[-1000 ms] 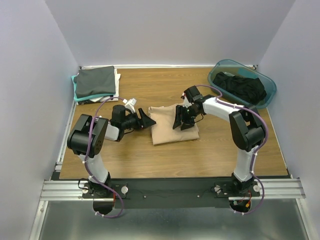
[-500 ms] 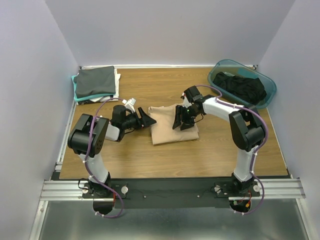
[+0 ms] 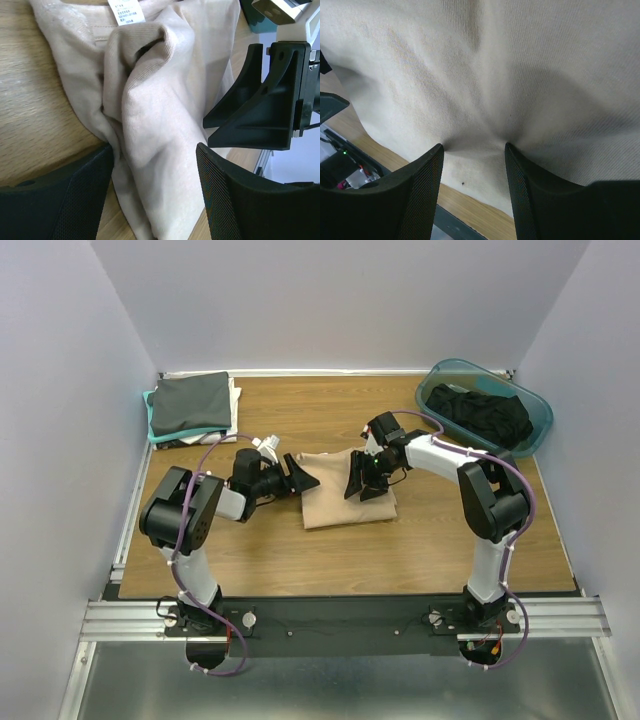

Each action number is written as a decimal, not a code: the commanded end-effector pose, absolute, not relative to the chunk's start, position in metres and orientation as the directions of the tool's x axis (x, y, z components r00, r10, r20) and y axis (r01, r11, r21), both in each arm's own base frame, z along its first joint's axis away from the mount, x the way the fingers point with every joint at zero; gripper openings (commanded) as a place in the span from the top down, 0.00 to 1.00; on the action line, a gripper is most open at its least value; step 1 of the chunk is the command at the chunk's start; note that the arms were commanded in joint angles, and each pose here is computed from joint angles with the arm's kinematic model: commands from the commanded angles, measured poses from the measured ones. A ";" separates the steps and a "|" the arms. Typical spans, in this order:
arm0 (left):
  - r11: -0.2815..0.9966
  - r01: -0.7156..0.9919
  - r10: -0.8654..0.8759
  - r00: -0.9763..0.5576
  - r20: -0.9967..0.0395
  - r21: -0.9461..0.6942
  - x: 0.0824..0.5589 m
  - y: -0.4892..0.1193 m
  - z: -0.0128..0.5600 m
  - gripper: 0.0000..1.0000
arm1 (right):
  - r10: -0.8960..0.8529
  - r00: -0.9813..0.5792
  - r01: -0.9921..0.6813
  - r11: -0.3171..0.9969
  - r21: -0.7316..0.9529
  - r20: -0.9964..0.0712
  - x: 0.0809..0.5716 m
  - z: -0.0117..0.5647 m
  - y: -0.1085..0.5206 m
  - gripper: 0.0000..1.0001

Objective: Fold and stack the t-shirts
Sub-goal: Neatly place the folded tshirt to the corner

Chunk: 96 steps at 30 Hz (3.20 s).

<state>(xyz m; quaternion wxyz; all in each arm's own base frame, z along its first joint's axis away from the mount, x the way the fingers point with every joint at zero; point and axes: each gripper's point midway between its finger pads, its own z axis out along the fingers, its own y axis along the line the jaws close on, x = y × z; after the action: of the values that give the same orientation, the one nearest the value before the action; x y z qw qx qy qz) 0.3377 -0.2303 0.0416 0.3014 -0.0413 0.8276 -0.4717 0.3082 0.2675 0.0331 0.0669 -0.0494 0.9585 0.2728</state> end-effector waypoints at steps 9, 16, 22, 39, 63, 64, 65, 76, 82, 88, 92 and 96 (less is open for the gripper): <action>0.687 -0.049 -0.284 -0.936 -0.205 -0.725 0.280 -0.228 -0.048 0.27 | -0.087 -0.992 -0.121 0.862 0.493 -0.090 0.292 0.007 0.261 0.41; 0.699 -0.007 -0.231 -0.949 -0.217 -0.715 0.285 -0.247 -0.050 0.44 | -0.088 -0.992 -0.121 0.860 0.495 -0.090 0.292 0.008 0.262 0.41; 0.800 0.011 -0.191 -0.943 -0.272 -0.600 0.306 -0.230 -0.054 0.93 | -0.081 -0.991 -0.122 0.862 0.492 -0.105 0.292 0.014 0.260 0.41; 0.992 0.122 0.118 -0.905 -0.409 0.016 0.421 -0.127 0.018 1.00 | -0.092 -0.978 -0.168 0.882 0.441 -0.187 0.281 0.040 0.240 0.37; 0.972 0.036 0.175 -0.772 -0.611 0.233 0.549 -0.048 0.158 1.00 | -0.138 -0.983 -0.180 0.863 0.472 -0.122 0.262 0.027 0.239 0.37; 0.979 0.044 0.161 -0.767 -0.621 0.199 0.554 -0.048 0.162 1.00 | -0.140 -0.984 -0.178 0.862 0.475 -0.115 0.260 0.026 0.239 0.37; 0.981 0.050 0.157 -0.765 -0.624 0.186 0.557 -0.048 0.164 1.00 | -0.139 -0.983 -0.178 0.860 0.478 -0.116 0.261 0.026 0.240 0.37; 0.991 0.099 0.135 -0.664 -0.735 0.093 0.575 -0.021 0.216 1.00 | -0.134 -0.986 -0.165 0.858 0.487 -0.099 0.254 0.026 0.239 0.37; 0.987 0.158 0.108 -0.591 -0.799 0.017 0.580 -0.022 0.248 1.00 | -0.124 -0.988 -0.154 0.860 0.486 -0.093 0.252 0.027 0.238 0.37; 0.983 0.181 0.074 -0.549 -0.832 -0.033 0.574 -0.017 0.273 1.00 | -0.124 -0.988 -0.155 0.860 0.487 -0.094 0.252 0.027 0.238 0.37; 0.979 0.195 0.048 -0.513 -0.857 -0.061 0.569 -0.014 0.296 1.00 | -0.124 -0.988 -0.151 0.863 0.482 -0.088 0.251 0.024 0.237 0.37; 0.981 0.184 0.035 -0.490 -0.871 -0.064 0.564 -0.007 0.310 1.00 | -0.120 -0.989 -0.145 0.865 0.480 -0.082 0.250 0.022 0.236 0.37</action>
<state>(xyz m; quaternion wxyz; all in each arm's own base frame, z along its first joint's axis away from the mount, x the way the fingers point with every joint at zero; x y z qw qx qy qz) 0.5701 -0.0086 0.2440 0.4321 0.0580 0.8981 -0.0576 0.2608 0.2412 0.0269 0.0390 -0.0711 0.9628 0.2577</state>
